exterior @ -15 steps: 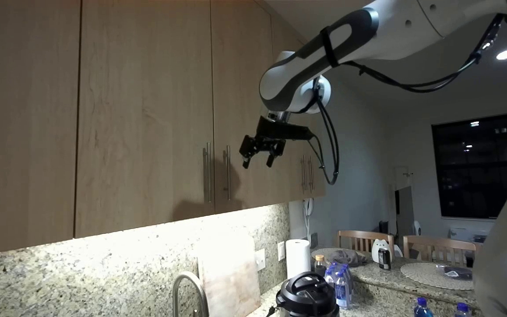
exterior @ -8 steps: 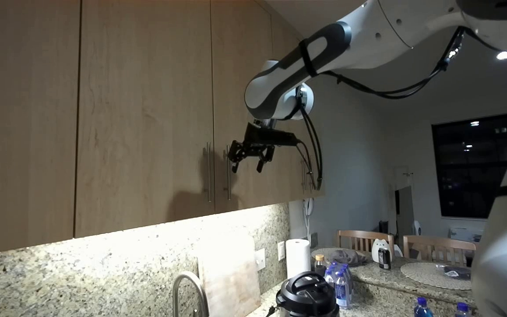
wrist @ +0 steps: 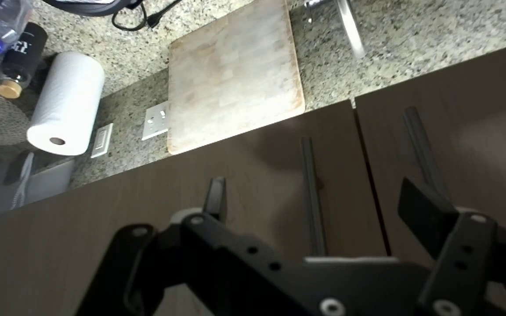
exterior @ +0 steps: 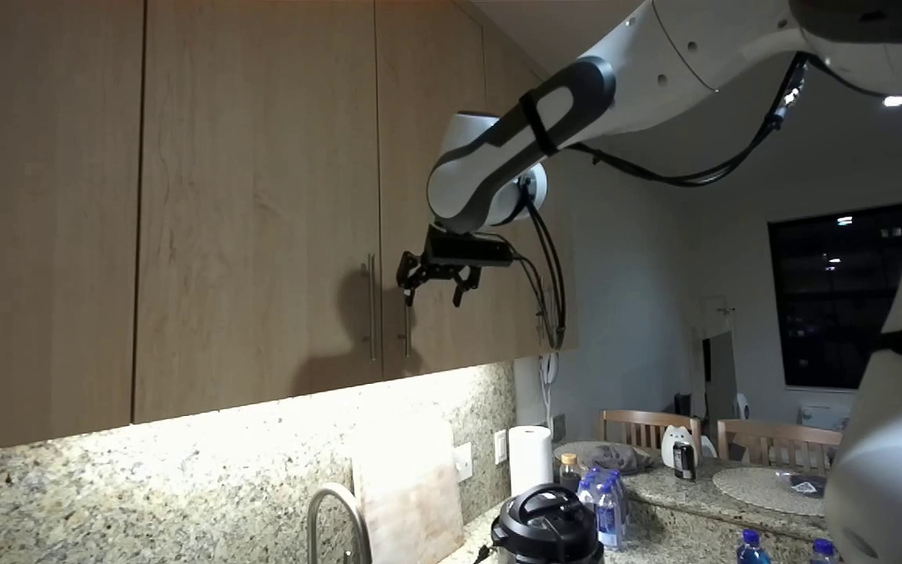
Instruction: Open the third top cabinet door from the right
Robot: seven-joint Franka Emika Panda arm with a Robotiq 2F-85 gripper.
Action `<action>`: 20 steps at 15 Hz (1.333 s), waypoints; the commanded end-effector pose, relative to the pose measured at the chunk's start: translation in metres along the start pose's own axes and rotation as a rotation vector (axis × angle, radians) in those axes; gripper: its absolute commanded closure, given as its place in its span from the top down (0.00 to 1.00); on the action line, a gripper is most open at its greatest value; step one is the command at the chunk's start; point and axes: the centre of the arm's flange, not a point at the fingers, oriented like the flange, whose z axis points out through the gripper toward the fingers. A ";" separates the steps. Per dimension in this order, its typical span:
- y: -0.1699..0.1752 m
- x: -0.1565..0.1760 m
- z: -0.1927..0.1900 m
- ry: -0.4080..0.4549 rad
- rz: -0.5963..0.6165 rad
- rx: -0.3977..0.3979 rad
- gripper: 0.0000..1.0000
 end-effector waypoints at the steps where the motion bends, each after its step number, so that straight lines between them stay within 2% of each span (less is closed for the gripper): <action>1: -0.022 0.009 0.019 0.065 0.122 -0.109 1.00; 3: -0.027 0.015 0.024 0.088 0.167 -0.155 1.00; 8: -0.045 0.038 0.035 0.168 0.194 -0.211 1.00; 10: -0.049 0.043 0.040 0.165 0.205 -0.262 1.00; 11: -0.037 0.032 0.031 0.159 0.183 -0.217 1.00; 15: -0.043 0.038 0.038 0.154 0.192 -0.239 1.00; 20: -0.034 0.051 0.039 0.181 0.169 -0.239 1.00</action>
